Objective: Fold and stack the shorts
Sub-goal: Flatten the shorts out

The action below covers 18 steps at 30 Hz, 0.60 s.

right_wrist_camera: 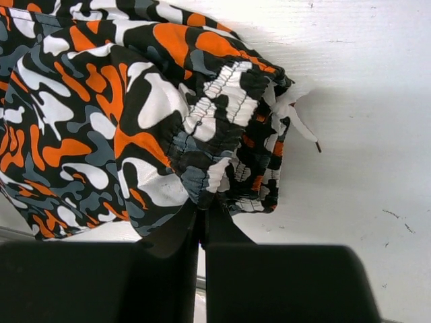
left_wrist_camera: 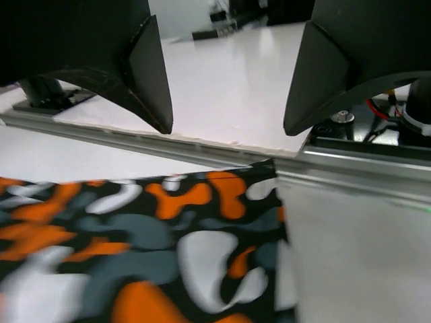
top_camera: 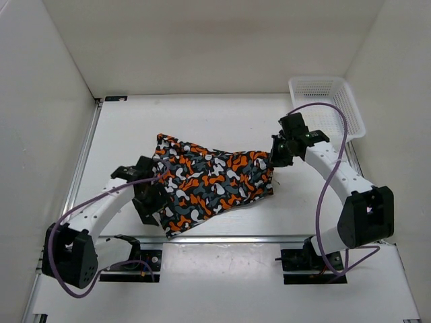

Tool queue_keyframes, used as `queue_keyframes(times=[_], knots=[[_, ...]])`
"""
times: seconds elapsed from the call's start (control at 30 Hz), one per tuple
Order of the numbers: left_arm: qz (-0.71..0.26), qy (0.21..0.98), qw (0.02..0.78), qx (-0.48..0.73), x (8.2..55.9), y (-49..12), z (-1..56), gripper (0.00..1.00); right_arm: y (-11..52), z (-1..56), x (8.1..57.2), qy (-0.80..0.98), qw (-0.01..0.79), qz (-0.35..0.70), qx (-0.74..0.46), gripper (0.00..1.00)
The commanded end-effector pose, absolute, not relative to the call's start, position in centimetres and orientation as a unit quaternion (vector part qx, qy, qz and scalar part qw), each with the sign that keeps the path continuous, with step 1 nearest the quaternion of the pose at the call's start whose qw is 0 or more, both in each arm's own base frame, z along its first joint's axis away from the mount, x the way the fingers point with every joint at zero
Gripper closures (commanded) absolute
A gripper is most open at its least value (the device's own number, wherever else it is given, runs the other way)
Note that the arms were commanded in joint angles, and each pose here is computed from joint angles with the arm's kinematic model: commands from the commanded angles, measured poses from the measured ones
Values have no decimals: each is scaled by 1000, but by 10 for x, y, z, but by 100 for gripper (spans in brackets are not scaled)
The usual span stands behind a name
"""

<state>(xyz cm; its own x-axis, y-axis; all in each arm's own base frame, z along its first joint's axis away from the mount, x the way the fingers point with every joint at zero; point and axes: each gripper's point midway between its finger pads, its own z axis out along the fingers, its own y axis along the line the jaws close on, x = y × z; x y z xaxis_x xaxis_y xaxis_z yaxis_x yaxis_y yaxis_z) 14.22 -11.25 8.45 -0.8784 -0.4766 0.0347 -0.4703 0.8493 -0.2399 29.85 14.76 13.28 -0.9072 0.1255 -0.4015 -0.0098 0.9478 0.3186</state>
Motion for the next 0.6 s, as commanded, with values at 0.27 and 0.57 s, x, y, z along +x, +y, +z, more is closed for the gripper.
queue_keyframes(times=[0.27, 0.57], knots=[[-78, 955, -5, -286, 166, -128, 31, 45, 132, 143, 302, 959, 225, 165, 57, 100], [0, 977, 2, -215, 238, -131, 1, 90, 107, 134, 311, 952, 238, 164, 102, 100]])
